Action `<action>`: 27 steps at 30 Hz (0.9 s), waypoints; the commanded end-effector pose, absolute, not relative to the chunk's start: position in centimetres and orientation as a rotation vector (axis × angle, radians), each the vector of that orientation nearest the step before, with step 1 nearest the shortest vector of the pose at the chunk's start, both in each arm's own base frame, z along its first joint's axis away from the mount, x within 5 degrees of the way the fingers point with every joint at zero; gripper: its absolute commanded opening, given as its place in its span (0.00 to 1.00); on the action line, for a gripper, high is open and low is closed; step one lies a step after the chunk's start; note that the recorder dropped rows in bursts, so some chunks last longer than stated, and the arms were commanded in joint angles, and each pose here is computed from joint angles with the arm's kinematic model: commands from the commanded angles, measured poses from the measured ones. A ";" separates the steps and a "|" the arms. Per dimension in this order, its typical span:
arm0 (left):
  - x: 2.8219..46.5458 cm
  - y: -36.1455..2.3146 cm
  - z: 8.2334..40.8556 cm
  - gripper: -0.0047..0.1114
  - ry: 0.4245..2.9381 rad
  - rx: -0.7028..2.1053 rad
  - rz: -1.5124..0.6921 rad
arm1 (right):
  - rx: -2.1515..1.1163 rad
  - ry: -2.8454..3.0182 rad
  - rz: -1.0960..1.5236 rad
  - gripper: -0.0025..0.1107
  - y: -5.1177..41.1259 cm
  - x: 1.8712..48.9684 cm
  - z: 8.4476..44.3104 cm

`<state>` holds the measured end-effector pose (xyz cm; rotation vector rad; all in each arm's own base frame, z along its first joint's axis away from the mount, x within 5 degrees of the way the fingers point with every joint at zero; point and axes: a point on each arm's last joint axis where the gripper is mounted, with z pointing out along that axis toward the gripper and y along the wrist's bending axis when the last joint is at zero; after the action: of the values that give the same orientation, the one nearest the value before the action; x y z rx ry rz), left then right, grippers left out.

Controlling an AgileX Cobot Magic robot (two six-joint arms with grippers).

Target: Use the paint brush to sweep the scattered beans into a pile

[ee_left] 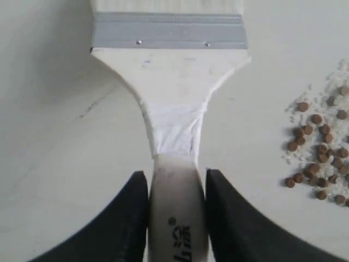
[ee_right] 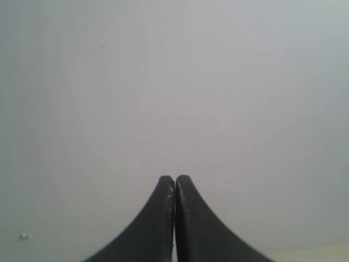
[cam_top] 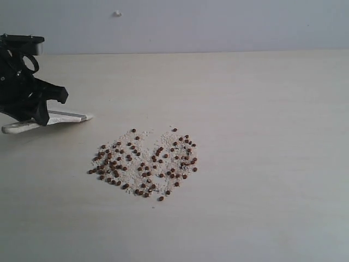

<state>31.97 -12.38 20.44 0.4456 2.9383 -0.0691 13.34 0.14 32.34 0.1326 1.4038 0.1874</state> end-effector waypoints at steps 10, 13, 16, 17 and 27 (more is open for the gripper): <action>32.5 -12.8 21.2 0.04 2.854 0.467 -0.102 | -1.092 1.296 0.533 0.21 8.6 29.4 25.5; 32.7 -12.9 21.4 0.04 2.829 0.460 -0.111 | -1.416 1.157 0.532 0.38 14.1 30.6 20.1; 33.0 -13.0 21.6 0.04 2.810 0.456 -0.118 | -1.493 1.207 0.517 0.46 18.2 31.5 16.3; 33.1 -13.0 21.7 0.04 2.793 0.449 -0.127 | -1.528 1.207 0.517 0.48 19.9 31.8 14.9; 33.7 -13.5 23.3 0.04 2.767 0.430 -0.168 | -1.430 1.110 0.610 0.48 28.3 33.6 14.0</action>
<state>33.63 -13.26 22.15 0.4325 2.7930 -0.1469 32.95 27.22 13.99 -1.4688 1.1157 0.6083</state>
